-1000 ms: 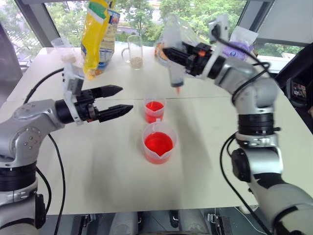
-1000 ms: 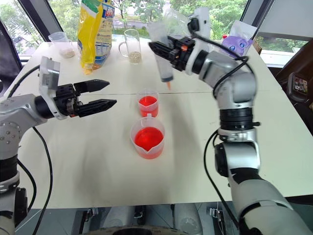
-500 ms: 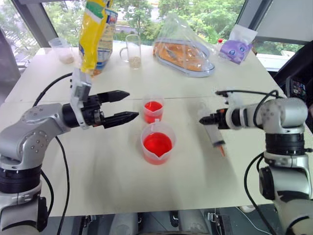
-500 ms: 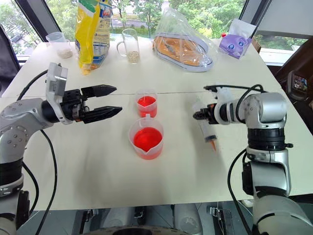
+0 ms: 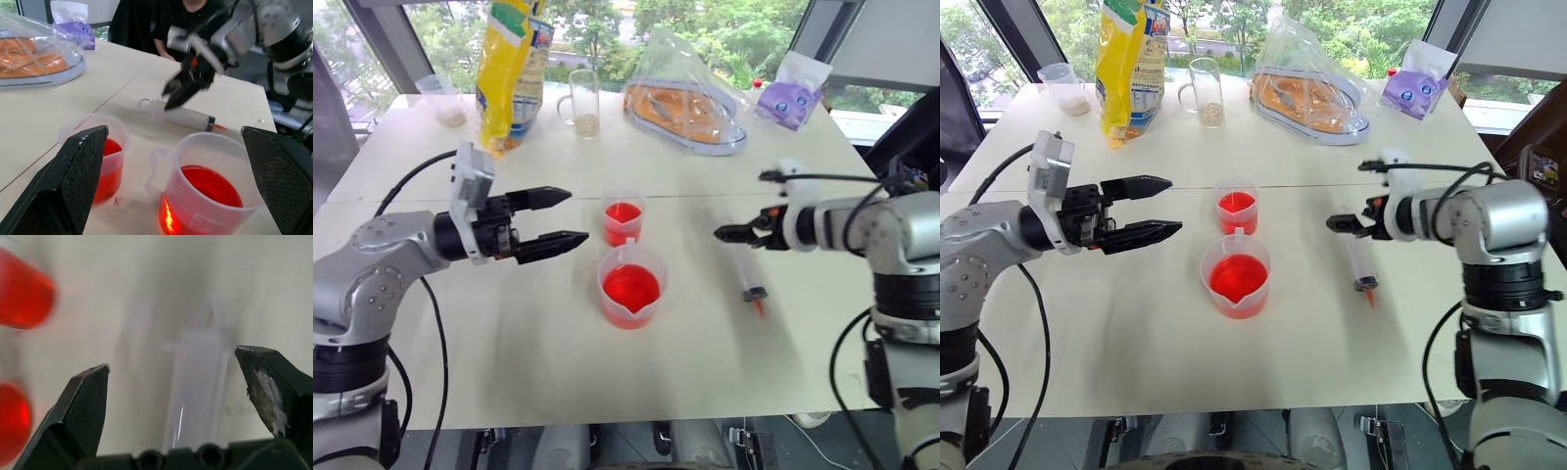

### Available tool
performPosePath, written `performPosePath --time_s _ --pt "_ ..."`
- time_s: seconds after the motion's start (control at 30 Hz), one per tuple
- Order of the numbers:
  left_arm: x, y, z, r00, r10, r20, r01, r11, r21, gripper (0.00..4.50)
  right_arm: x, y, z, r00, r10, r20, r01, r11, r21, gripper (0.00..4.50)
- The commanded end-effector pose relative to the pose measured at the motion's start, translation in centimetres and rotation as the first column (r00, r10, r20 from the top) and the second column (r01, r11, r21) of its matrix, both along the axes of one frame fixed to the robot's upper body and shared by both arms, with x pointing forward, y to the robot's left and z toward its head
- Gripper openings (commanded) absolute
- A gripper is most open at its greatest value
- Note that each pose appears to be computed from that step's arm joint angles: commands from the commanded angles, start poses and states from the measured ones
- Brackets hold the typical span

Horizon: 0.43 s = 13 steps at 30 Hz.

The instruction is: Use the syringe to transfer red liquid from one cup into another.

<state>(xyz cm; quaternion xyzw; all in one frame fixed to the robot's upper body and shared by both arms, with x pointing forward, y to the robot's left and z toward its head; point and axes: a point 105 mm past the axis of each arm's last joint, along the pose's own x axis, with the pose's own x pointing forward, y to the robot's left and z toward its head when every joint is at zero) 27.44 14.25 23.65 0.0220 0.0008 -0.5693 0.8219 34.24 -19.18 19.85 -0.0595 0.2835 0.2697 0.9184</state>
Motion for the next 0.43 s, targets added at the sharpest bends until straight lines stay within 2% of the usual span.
performPosePath --time_s 0.03,0.13,0.2,0.3,0.43 --pt "-1.1 0.0 0.9 0.999 -0.027 0.035 0.026 1.0 0.014 4.5 -2.1 2.0 4.6 0.943 0.267 0.198 -0.272 0.962 -0.002 4.41" --pt "-1.7 0.3 0.8 0.999 -0.029 0.026 0.028 0.999 0.035 4.5 -5.1 2.3 5.8 0.858 0.456 0.237 -0.455 0.888 -0.063 4.41" --pt "-2.2 0.6 0.8 0.999 -0.028 0.016 0.027 0.999 0.047 4.5 -7.0 1.9 5.2 0.807 0.552 0.209 -0.535 0.834 -0.139 4.41" --pt "-2.6 1.0 0.7 1.0 -0.02 0.008 0.02 0.998 0.061 4.5 -8.2 1.5 4.5 0.779 0.598 0.188 -0.572 0.801 -0.174 4.41" --pt "-2.9 1.4 0.9 1.0 -0.005 0.006 0.005 0.998 0.063 4.5 -9.2 1.6 4.3 0.761 0.62 0.191 -0.601 0.785 -0.153 4.41"
